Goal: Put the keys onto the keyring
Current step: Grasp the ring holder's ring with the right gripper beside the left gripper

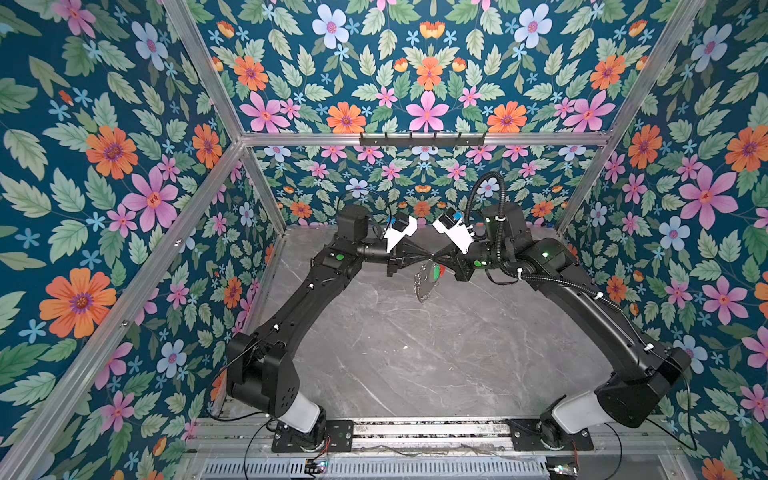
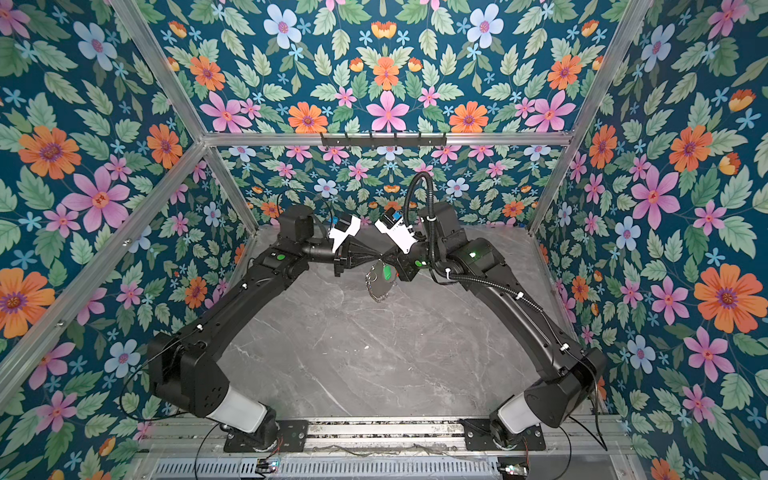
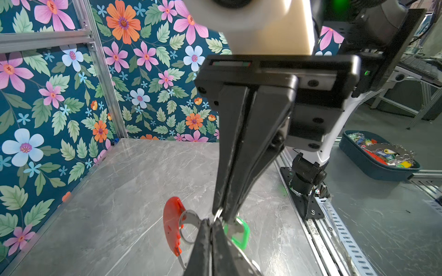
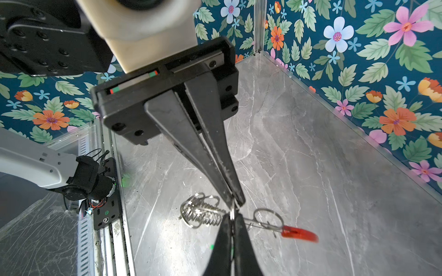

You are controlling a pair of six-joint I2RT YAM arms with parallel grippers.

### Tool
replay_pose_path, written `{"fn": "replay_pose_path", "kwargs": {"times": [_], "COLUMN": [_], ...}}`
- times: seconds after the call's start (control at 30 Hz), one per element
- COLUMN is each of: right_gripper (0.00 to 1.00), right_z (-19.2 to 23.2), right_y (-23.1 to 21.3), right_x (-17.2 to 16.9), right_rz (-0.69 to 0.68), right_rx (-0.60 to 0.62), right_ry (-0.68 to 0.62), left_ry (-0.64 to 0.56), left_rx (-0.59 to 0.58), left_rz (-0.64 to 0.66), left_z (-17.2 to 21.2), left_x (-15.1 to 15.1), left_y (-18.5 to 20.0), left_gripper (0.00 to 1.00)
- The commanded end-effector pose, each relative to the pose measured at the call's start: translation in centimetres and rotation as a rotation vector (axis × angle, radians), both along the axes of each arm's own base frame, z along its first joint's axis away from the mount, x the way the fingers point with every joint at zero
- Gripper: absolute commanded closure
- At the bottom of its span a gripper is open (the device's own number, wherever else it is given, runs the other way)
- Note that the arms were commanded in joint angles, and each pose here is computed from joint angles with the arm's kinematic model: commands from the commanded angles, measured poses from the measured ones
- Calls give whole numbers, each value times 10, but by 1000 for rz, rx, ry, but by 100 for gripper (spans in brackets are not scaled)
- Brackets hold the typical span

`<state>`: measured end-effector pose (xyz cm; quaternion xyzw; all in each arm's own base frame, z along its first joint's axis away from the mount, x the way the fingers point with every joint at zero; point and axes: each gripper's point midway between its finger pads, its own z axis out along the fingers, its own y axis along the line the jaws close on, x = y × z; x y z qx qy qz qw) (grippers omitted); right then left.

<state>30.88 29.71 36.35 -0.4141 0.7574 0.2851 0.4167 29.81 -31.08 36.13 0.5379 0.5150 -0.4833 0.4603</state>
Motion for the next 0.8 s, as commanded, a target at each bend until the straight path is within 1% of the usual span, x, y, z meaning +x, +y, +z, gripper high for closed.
{"fn": "replay_pose_path", "kwargs": {"times": [0.0, 0.1, 0.13, 0.17, 0.2, 0.27, 0.33, 0.53, 0.67, 0.77], "right_gripper": [100, 100, 99, 86, 78, 68, 62, 59, 59, 63], "right_z": [9, 15, 16, 18, 21, 25, 31, 45, 48, 50], "right_y": [3, 1, 1, 1, 1, 0, -3, -10, -7, -5], "right_x": [3, 10, 11, 10, 9, 7, 6, 2, -1, -1], "right_rz": [-12, -77, -89, -92, -86, -72, -61, 14, 49, 64], "right_rx": [33, 74, 95, 120, 147, 204, 259, 409, 427, 437], "right_ry": [-11, 8, 19, 37, 55, 101, 139, 224, 234, 236], "left_ry": [-34, -20, -31, -32, -30, -15, 5, 32, 27, 27], "left_rx": [-26, -96, -142, -180, -208, -252, -274, -312, -319, -324], "left_rz": [-28, 32, 54, 71, 88, 115, 118, 93, 86, 85], "left_z": [5, 13, 19, 24, 27, 33, 36, 44, 48, 51], "left_x": [-5, 0, 1, 1, 3, 6, 7, 2, 0, -1], "left_y": [1, 2, 4, 6, 7, 9, 10, 11, 12, 12], "left_gripper": [100, 100, 100, 100, 100, 100, 100, 100, 100, 100]}}
